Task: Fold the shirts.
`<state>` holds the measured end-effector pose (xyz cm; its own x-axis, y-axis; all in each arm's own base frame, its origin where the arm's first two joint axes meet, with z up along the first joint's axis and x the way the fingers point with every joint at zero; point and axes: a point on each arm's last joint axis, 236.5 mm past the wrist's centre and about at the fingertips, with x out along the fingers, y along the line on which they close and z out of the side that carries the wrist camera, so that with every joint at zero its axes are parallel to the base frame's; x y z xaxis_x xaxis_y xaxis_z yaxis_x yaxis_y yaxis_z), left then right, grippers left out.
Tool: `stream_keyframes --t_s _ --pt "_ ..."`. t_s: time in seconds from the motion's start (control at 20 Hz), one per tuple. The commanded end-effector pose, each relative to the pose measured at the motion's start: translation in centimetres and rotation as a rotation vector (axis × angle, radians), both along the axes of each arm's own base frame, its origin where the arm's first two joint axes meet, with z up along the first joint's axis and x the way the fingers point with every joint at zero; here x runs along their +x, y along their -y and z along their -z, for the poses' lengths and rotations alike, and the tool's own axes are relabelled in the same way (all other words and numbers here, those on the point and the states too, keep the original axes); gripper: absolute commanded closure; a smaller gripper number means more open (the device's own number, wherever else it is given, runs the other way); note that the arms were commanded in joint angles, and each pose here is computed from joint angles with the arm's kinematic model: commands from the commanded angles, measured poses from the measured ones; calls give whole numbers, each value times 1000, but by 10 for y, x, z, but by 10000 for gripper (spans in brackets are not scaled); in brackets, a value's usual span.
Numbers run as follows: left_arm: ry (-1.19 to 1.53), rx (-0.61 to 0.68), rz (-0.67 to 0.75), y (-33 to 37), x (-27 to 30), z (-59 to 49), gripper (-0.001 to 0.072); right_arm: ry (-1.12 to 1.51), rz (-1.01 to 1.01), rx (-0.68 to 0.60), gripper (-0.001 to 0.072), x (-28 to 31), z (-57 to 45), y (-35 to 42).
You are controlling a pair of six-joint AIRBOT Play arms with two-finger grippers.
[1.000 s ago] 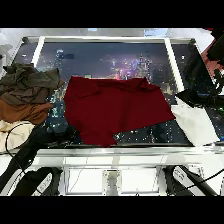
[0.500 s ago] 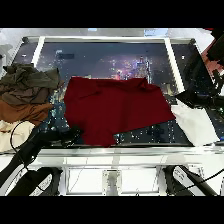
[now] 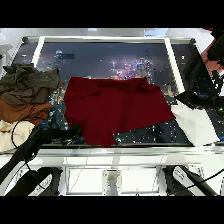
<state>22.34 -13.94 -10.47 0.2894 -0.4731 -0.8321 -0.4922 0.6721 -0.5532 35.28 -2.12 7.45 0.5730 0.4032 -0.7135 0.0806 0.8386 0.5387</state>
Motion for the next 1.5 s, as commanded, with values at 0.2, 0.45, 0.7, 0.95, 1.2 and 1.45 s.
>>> stream_keyframes --t_s 0.2,0.45,0.7,0.95,1.2,1.45 --pt "-4 3 22 1 -1 2 695 -458 105 90 307 -90 106 -13" --pt "53 4 11 2 18 -11 695 -369 416 276 382 -58 146 -15" --pt "96 11 33 3 28 -21 695 -364 482 361 359 -40 162 -14" --pt "93 15 38 2 27 -20 695 -397 444 311 359 -49 176 -12" --pt "94 16 38 2 27 -20 695 -369 476 250 361 -45 181 3" --pt "95 22 41 1 27 -19 695 -313 590 284 378 -26 183 19"
